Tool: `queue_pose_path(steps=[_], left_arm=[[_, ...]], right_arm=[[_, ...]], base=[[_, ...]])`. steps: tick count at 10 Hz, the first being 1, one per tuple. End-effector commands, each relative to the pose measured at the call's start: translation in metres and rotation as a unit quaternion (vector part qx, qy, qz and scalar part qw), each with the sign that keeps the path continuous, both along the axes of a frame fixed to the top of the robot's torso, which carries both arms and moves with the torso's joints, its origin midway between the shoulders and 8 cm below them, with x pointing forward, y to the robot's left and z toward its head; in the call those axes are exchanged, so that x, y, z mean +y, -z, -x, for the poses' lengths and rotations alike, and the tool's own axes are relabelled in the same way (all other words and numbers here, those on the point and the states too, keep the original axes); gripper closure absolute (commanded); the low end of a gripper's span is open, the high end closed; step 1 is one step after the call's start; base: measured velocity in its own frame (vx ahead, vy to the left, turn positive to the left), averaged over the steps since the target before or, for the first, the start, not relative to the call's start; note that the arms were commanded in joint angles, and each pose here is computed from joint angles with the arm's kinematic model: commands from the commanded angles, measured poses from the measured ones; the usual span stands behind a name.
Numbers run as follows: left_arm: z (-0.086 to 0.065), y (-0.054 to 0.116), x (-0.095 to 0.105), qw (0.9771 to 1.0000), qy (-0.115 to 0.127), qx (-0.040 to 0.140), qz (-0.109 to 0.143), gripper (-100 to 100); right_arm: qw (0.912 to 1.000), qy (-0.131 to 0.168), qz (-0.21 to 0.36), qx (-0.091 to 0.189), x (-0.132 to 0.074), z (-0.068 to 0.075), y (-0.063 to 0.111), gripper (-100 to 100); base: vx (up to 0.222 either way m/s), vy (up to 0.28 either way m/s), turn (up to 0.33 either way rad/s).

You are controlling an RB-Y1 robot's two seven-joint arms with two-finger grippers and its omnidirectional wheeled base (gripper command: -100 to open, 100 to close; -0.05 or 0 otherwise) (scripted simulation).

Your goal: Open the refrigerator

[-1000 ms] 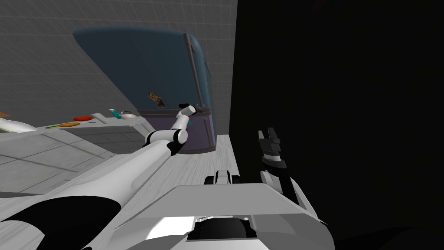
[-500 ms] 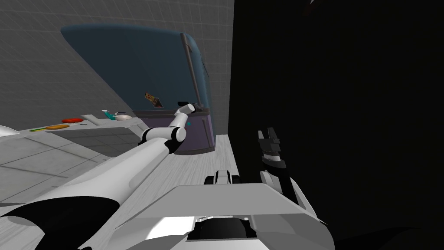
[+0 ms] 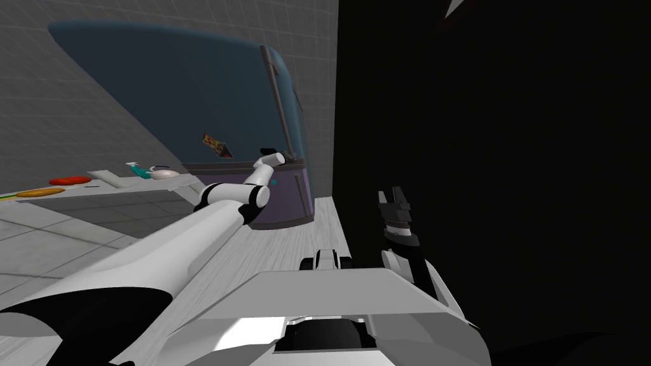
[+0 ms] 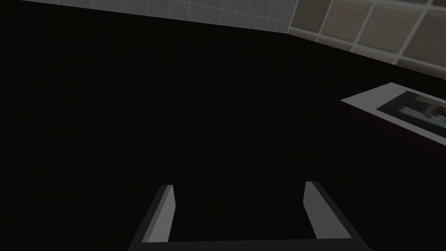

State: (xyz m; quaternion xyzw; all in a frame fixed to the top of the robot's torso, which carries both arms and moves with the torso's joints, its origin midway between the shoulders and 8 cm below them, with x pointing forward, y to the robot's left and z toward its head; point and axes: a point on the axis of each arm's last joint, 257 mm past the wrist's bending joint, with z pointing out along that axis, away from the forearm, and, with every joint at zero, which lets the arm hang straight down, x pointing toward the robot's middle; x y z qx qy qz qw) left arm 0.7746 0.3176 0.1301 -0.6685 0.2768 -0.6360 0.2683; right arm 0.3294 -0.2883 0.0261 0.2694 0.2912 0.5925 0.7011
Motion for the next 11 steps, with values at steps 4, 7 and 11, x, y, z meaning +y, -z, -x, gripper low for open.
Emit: queue_pose_path(steps=[4,7,11], left_arm=[[0.000,0.000,0.002,1.0000,-0.003,0.000,0.002,100],[0.000,0.000,-0.010,0.9999,0.012,0.000,0.002,100],[0.001,0.002,-0.024,0.9995,0.031,-0.001,0.002,100]], right_arm=[[1.0000,0.000,0.000,0.000,0.000,0.000,0.000,0],[1.0000,0.000,0.000,0.000,0.000,0.000,0.000,0],[1.0000,0.000,0.000,0.000,0.000,0.000,0.000,0]], base=[[0.000,0.012,-0.005],[0.000,-0.048,0.106],[0.002,-0.043,0.097]])
